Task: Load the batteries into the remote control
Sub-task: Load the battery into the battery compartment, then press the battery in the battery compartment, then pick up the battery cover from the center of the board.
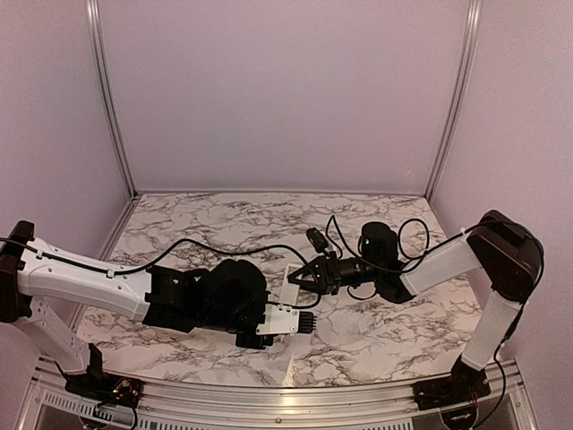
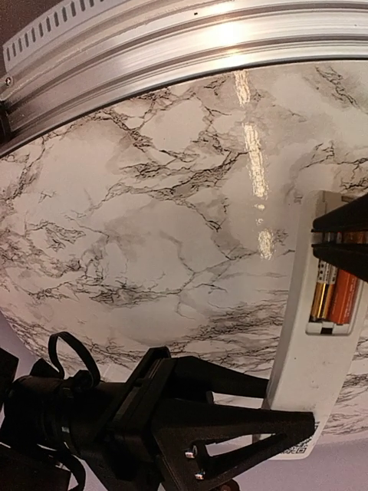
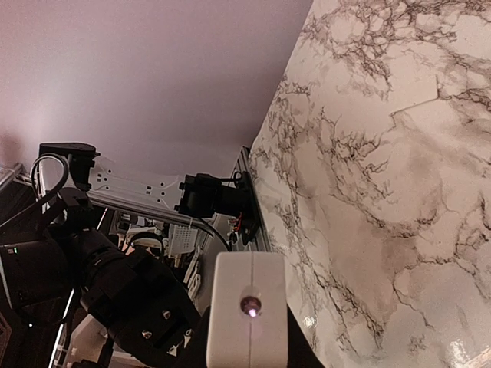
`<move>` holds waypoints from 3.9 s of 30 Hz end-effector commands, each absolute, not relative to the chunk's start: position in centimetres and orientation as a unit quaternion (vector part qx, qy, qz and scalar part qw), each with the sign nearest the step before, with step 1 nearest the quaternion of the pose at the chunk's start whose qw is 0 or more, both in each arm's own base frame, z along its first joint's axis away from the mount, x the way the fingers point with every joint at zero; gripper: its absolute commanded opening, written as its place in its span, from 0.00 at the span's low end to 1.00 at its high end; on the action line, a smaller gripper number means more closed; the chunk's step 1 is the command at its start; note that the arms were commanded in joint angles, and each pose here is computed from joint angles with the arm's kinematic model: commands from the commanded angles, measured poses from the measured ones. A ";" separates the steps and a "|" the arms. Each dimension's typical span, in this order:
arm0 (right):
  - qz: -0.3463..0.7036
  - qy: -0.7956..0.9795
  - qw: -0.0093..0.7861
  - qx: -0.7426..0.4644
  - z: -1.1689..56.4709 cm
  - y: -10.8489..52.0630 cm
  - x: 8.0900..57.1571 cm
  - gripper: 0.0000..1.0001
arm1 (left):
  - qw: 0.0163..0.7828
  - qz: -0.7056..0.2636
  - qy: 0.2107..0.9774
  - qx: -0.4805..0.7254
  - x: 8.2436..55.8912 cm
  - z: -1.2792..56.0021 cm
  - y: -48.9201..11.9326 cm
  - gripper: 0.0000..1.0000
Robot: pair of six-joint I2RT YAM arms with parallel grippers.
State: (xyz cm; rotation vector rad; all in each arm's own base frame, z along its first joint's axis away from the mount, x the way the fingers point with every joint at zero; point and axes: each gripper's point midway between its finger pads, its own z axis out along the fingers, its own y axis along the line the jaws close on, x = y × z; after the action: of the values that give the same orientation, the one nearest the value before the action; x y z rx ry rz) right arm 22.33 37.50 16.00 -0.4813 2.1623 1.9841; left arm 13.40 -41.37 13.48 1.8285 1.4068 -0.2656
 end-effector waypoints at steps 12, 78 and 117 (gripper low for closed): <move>0.703 0.672 0.099 -0.209 21.2 37.9 20.5 0.00 | 0.357 -0.075 0.601 0.711 15.9 10.6 -40.1 0.07; 0.639 0.682 0.246 -0.255 25.1 35.5 23.8 0.00 | 0.331 -0.378 0.807 0.310 20.5 15.7 -41.9 0.23; 0.588 0.754 0.235 -0.175 17.7 31.2 28.2 0.00 | 0.312 -0.080 0.900 0.294 31.9 6.9 -24.7 0.63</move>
State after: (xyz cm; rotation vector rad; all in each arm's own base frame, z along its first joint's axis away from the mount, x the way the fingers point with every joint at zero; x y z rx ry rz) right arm 27.67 31.26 17.81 -0.4893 2.0819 1.6086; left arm 31.03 -24.37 7.02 0.6778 2.4264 -0.2567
